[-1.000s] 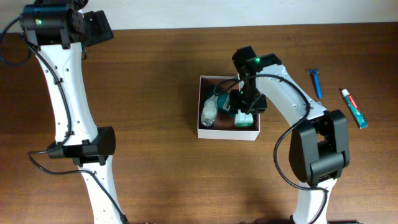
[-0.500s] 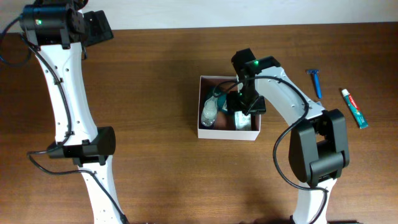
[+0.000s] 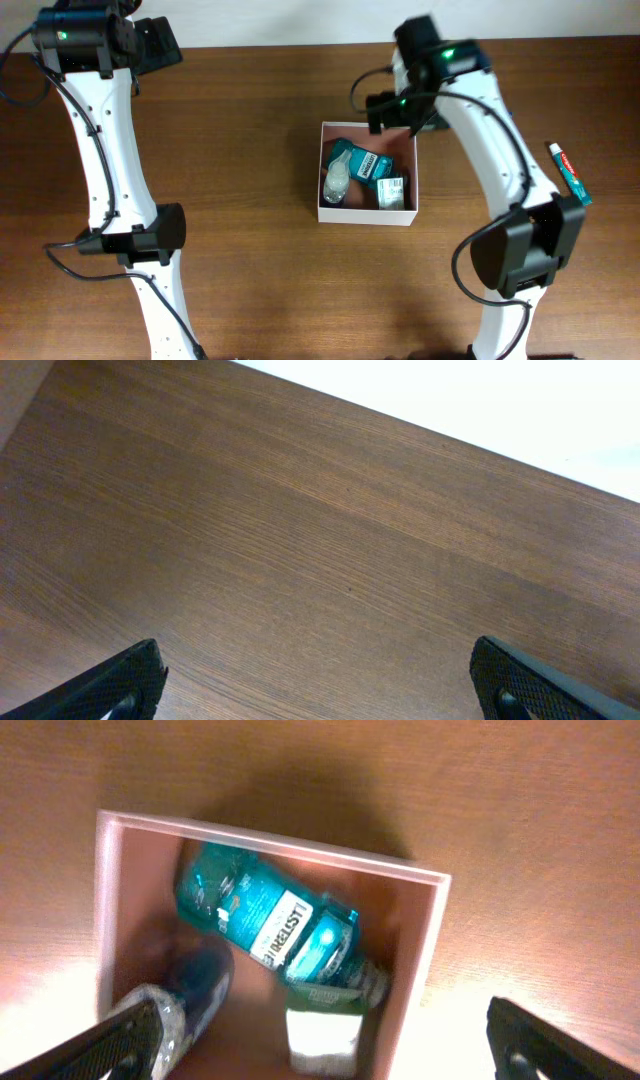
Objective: Pack container
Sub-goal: 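Move the right gripper over to the blue toothbrush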
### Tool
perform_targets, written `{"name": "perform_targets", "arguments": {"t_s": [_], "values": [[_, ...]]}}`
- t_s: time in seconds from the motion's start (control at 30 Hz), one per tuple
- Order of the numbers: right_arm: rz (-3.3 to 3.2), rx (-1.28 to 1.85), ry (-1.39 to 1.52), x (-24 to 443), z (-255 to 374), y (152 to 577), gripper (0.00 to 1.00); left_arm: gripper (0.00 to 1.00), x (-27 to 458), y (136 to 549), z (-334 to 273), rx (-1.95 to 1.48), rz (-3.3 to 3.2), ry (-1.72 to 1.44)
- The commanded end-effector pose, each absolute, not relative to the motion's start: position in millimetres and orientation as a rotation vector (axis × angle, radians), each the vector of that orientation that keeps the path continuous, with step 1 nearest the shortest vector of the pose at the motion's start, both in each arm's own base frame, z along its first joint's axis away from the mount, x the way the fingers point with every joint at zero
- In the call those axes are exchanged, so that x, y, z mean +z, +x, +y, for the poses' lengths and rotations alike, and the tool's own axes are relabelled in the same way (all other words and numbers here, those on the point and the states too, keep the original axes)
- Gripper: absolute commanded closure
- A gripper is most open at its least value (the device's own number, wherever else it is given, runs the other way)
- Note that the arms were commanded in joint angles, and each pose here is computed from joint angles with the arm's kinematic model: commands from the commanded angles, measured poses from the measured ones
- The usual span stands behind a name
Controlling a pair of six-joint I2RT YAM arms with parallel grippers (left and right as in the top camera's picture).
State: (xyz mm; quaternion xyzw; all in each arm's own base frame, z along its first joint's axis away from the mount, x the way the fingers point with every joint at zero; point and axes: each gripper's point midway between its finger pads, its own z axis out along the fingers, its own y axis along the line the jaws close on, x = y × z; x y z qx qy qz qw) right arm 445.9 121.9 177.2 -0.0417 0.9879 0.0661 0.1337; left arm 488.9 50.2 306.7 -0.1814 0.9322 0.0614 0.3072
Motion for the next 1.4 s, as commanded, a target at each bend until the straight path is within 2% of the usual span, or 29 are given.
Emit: {"name": "perform_targets", "arguments": {"t_s": [0.0,0.17,0.43,0.7,0.97,1.37], "values": [[2.756,0.165,-0.131,219.0,95.3,462.9,0.01,0.0,315.1,484.8,50.1,0.146,2.447,-0.495],[2.773,0.104,-0.062,234.2,29.6,458.0,0.01,0.01,315.1,484.8,50.1,0.146,2.447,-0.495],[3.029,0.065,-0.082,210.2,-68.1,393.6,0.01,0.01,315.1,484.8,50.1,0.146,2.447,-0.495],[3.097,0.108,0.191,184.2,-131.4,366.3,0.01,0.01,315.1,484.8,50.1,0.146,2.447,-0.495],[3.176,0.159,0.155,117.3,-147.8,351.7,0.01,0.01,315.1,484.8,50.1,0.146,2.447,-0.495],[3.243,0.143,-0.013,64.0,-147.4,334.6,0.01,0.01,315.1,484.8,50.1,0.146,2.447,-0.495]]}}
